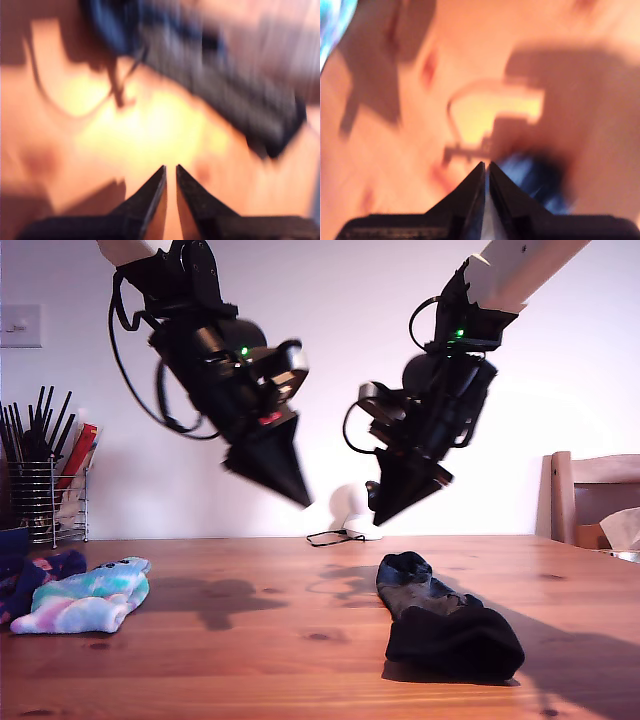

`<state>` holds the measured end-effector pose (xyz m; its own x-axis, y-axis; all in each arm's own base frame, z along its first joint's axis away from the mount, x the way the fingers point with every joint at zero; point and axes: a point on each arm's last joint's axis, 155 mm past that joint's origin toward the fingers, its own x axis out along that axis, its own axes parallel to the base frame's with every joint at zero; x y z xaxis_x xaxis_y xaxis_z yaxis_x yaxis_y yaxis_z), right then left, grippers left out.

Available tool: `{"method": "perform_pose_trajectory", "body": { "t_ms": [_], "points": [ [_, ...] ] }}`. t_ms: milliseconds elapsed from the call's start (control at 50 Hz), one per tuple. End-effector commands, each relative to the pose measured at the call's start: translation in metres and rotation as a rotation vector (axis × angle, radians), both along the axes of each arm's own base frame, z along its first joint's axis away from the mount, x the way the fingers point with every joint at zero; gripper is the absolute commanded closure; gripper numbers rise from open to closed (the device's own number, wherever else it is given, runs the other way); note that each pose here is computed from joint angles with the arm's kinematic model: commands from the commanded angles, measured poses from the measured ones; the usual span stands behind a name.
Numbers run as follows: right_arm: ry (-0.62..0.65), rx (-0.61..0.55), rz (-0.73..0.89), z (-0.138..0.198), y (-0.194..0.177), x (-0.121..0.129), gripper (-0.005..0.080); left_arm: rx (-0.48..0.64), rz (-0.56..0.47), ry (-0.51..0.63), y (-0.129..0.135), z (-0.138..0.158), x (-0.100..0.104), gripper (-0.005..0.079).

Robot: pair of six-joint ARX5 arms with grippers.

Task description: Fold the socks in front of you. After folding them, place them to the left side.

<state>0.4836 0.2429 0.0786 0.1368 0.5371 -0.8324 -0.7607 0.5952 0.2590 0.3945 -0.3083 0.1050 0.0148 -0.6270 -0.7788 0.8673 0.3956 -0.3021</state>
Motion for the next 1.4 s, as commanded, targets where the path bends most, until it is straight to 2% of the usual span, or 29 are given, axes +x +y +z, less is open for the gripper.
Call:
{"method": "perform_pose_trajectory", "body": {
  "t_ms": [0, 120, 200, 420, 640, 840, 1040, 1380],
  "points": [
    [-0.076, 0.044, 0.01, 0.004, 0.022, 0.012, 0.0763, -0.068, -0.015, -0.053, -0.013, 0.0, 0.014, 0.0756],
    [-0.224, 0.144, -0.022, 0.031, 0.044, 0.044, 0.0763, -0.19, -0.017, -0.202, -0.031, 0.026, 0.044, 0.0762],
    [-0.317, 0.18, -0.031, 0.046, 0.05, 0.062, 0.0763, -0.192, 0.008, -0.263, -0.027, 0.031, 0.061, 0.0755],
    [-0.41, 0.224, -0.044, 0.064, 0.056, 0.079, 0.0764, -0.241, -0.021, -0.324, -0.023, 0.041, 0.071, 0.0765],
    [-0.459, 0.194, -0.109, 0.068, 0.049, 0.094, 0.0764, -0.269, 0.037, -0.367, -0.004, 0.052, 0.094, 0.0765],
    [-0.567, 0.22, -0.192, 0.091, 0.045, 0.118, 0.0764, -0.296, 0.072, -0.417, 0.005, 0.062, 0.111, 0.0765],
    [-0.625, 0.248, -0.223, 0.106, 0.045, 0.128, 0.0763, -0.348, 0.082, -0.508, 0.0, 0.083, 0.125, 0.0765],
    [-0.61, 0.234, -0.21, 0.104, 0.049, 0.122, 0.0763, -0.358, 0.096, -0.463, 0.006, 0.08, 0.123, 0.0765]
  ]
}}
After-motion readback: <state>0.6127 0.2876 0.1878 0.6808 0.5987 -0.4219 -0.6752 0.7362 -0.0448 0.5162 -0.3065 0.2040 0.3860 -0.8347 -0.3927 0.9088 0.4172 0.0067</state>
